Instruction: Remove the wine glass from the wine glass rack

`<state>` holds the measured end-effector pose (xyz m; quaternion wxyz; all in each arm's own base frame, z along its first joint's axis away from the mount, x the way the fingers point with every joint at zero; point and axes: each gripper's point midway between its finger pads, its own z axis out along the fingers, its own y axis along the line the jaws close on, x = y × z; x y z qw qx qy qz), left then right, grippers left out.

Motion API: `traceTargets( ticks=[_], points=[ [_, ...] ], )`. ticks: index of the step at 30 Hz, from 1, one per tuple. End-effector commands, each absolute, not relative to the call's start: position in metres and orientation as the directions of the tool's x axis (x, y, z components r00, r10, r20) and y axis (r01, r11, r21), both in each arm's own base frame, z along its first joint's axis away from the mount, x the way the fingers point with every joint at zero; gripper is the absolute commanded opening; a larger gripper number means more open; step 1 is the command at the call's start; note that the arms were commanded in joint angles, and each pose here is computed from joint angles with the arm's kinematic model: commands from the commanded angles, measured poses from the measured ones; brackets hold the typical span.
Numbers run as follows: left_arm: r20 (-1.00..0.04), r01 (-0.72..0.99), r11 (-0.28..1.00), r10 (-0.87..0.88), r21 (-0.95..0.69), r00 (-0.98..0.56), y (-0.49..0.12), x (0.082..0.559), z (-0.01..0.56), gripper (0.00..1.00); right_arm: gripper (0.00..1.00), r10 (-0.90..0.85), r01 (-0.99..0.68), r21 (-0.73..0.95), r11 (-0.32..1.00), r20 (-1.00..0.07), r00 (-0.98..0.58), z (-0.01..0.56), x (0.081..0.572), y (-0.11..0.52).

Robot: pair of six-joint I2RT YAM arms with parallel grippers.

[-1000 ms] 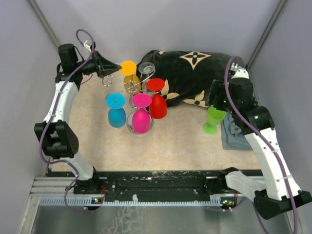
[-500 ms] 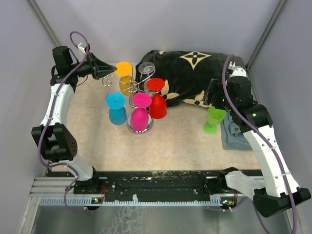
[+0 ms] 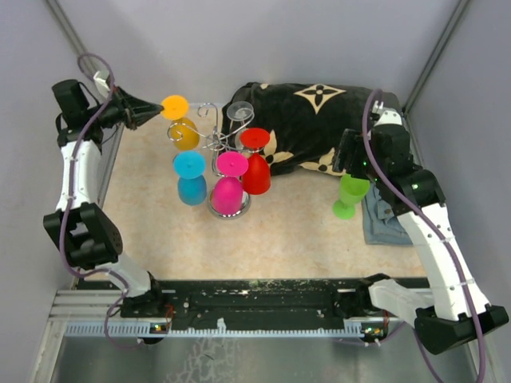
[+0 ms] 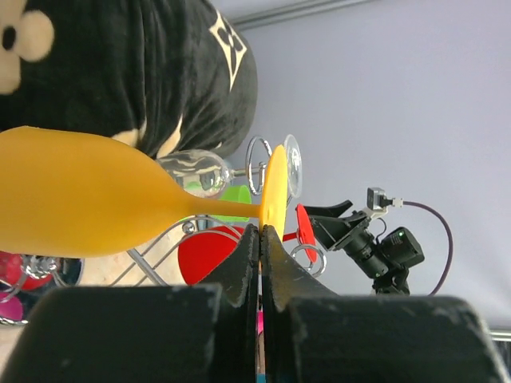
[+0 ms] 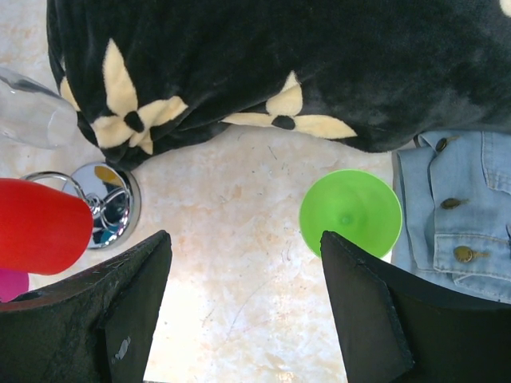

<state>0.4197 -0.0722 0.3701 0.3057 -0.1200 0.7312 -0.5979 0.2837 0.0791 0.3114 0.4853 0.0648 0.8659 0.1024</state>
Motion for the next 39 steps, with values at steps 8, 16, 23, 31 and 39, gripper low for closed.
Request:
traceTargets(
  ticks=[8,16,23,31,39],
  points=[
    [-0.706,0.584,0.401,-0.459,-0.706,-0.539,-0.04,0.458,0.482,0.0,0.76,0.174,-0.125,0.25,0.96,-0.886,-0.429,0.366,0.324,0.106],
    [-0.927,0.816,0.461,-0.296,-0.348,-0.229,-0.083,0.465,0.519,0.0,0.76,0.145,-0.242,0.246,0.939,-0.917,-0.373,0.417,0.372,0.136],
    [-0.983,0.815,0.565,-0.042,0.125,0.179,-0.143,0.452,0.531,0.0,0.76,0.145,-0.289,0.25,0.924,-0.929,-0.339,0.448,0.382,0.147],
    [-0.924,0.862,0.346,0.039,0.37,0.381,-0.224,0.366,0.519,0.0,0.76,0.152,-0.263,0.236,0.936,-0.941,-0.303,0.469,0.373,0.132],
    [-0.885,0.882,0.075,0.013,0.465,0.465,-0.268,0.263,0.478,0.0,0.79,0.205,-0.303,0.295,0.906,-0.933,-0.296,0.487,0.361,0.119]
  ],
)
